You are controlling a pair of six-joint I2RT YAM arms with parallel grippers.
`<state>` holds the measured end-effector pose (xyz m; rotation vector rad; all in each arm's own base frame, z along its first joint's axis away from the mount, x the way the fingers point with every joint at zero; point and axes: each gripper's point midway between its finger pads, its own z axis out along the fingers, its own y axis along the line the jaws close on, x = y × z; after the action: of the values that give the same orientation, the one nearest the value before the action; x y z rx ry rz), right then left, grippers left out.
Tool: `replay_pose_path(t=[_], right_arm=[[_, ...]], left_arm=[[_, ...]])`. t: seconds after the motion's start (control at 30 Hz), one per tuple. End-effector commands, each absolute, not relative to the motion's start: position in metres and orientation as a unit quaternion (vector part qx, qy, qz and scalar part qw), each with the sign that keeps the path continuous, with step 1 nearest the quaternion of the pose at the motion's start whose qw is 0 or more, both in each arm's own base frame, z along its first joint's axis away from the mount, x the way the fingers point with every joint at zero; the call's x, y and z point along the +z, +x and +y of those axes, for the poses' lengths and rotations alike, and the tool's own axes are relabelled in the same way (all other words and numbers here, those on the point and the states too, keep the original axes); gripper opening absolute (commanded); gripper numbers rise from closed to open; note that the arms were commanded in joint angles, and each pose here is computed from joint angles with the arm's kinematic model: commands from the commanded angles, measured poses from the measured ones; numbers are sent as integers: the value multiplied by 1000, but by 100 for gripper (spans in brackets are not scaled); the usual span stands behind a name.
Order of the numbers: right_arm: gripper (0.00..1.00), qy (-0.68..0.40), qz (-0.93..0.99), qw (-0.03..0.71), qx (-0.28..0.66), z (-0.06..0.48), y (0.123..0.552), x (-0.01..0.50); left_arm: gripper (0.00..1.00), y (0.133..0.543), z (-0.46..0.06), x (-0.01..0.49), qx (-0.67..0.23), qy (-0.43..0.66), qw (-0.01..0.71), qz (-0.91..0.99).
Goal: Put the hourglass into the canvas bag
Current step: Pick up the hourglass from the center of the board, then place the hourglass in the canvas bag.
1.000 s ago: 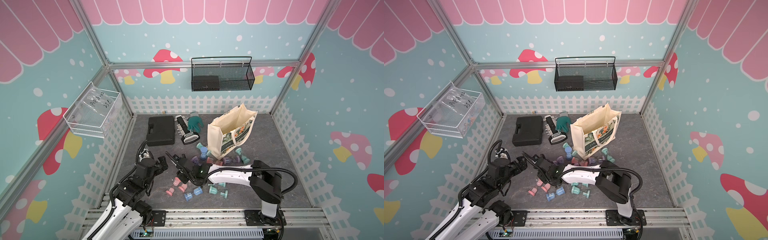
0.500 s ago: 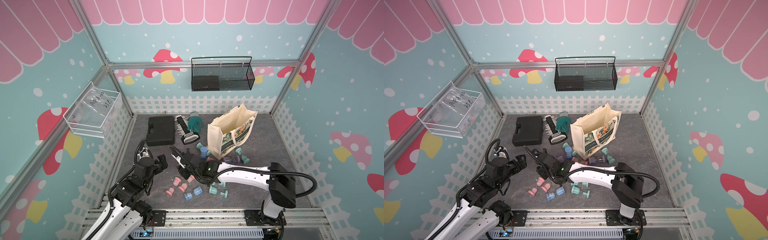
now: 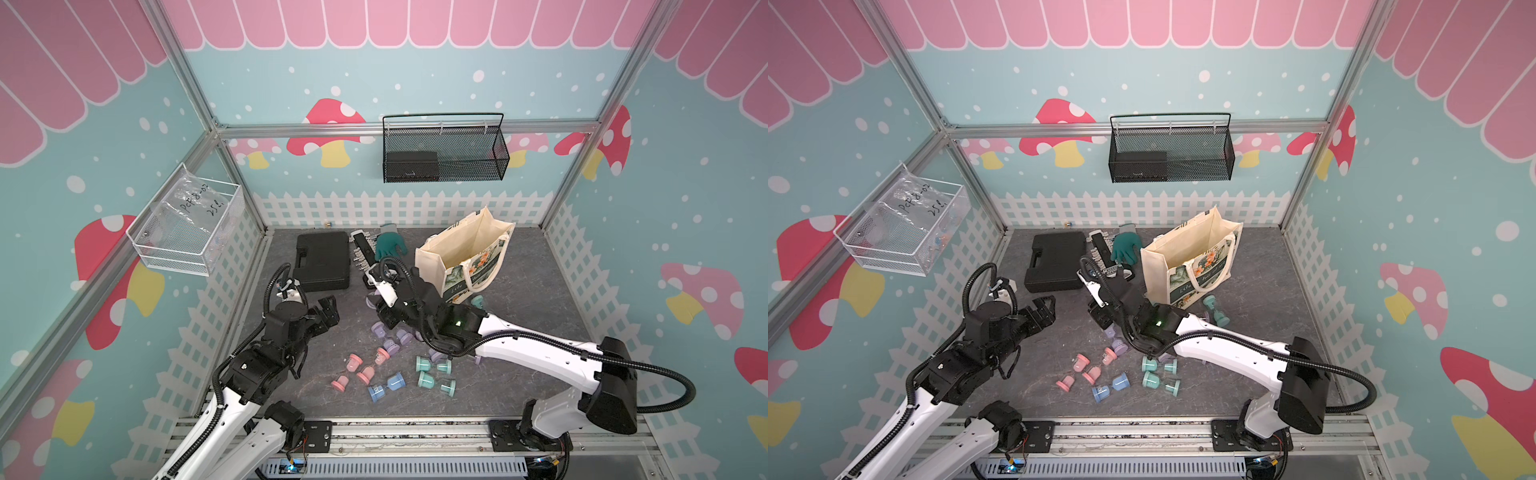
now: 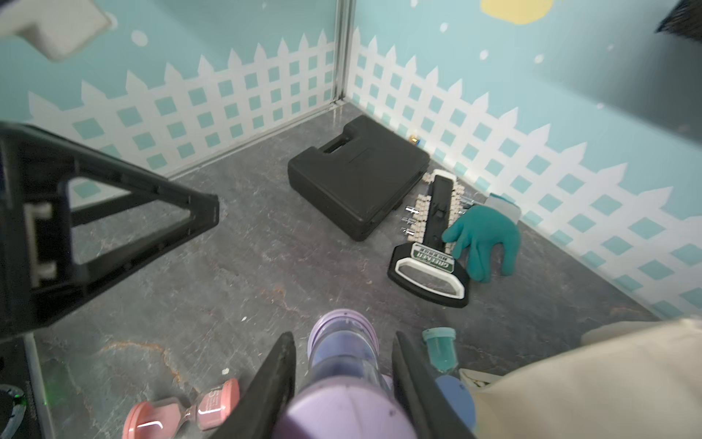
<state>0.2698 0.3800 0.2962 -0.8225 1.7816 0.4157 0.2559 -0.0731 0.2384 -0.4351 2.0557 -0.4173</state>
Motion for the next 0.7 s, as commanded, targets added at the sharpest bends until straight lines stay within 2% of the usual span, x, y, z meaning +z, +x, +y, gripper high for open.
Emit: replay_pose_path(t=[0.0,0.33,0.67], right_arm=[[24,-324,723,583,180,365,280,341],[22,-252,705,637,182,305,325,415],[20,-195,729,632,177,254,385,435]], left_arm=[[99,266,-91,258,-208,-156,490,832],[99,292,-127,278,-244,-113,498,825],[99,311,-162,290,-269,-74,494,824]])
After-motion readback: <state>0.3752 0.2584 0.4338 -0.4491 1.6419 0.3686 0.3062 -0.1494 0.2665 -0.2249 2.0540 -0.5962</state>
